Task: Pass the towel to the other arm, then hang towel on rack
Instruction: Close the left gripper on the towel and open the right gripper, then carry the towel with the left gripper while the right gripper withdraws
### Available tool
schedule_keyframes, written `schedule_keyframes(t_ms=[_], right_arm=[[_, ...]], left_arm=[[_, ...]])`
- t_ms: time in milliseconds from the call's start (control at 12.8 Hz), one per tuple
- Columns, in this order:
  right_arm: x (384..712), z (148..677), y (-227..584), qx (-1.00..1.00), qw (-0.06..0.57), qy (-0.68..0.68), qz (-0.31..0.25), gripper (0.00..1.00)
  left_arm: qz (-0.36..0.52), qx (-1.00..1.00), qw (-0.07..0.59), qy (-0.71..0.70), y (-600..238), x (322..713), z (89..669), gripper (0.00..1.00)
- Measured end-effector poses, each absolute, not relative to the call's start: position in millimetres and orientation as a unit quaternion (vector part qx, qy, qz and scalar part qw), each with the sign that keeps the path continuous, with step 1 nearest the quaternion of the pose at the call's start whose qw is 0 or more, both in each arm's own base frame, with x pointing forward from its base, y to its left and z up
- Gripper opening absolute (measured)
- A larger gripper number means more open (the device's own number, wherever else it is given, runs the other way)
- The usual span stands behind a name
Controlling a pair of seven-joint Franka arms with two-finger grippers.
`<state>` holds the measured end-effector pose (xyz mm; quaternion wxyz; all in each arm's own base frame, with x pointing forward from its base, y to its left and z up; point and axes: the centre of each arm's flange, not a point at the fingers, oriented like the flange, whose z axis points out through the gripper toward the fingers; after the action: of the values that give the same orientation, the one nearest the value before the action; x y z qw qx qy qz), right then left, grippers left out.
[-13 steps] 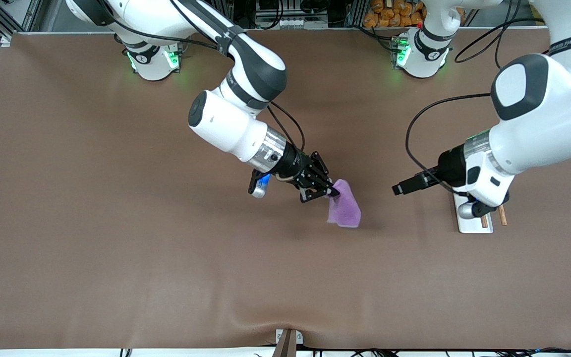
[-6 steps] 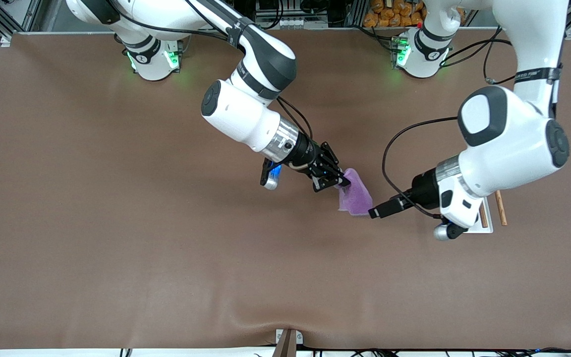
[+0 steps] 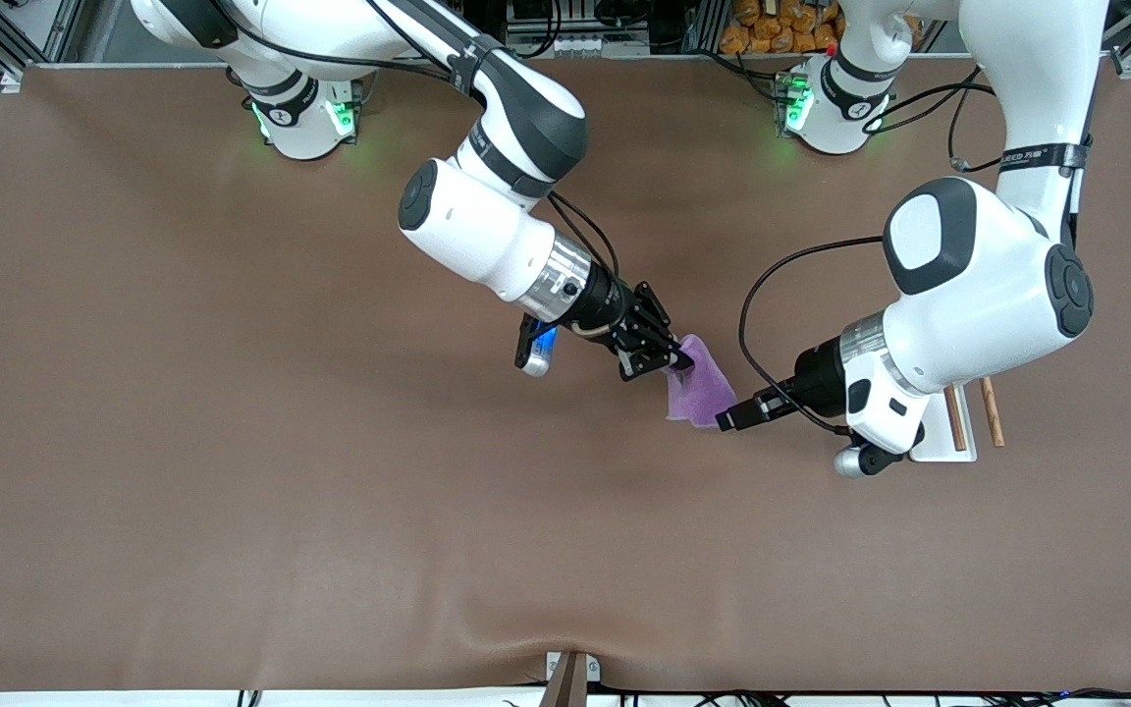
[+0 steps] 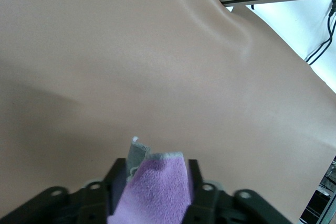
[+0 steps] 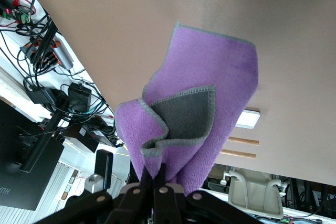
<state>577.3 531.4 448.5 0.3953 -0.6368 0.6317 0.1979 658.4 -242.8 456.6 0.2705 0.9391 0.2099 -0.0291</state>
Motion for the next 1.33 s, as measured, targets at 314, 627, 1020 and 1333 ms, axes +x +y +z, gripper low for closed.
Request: schedule_keyframes(t_ms=[314,627,1020,1333], right_arm=[[578,448,531,-0.637,0.395,0.632,0.197,0.02],[578,448,531,-0.639,0.395,0.631,0.195,0.02],[578,448,531,-0.639,0.394,0.631,0.195,0.02],[579,448,529,-0.639,0.394,0.632,0.193,0.03]], left_arm=[[-0.033,0.941,0.27,0.204,-252,655,454,0.49],[-0.042,0.942,0.265,0.199,-262,653,442,0.45],[-0.044,0.943,0.265,0.198,-264,653,440,0.02],[-0.048,0.942,0.262,0.202,-256,654,440,0.02]])
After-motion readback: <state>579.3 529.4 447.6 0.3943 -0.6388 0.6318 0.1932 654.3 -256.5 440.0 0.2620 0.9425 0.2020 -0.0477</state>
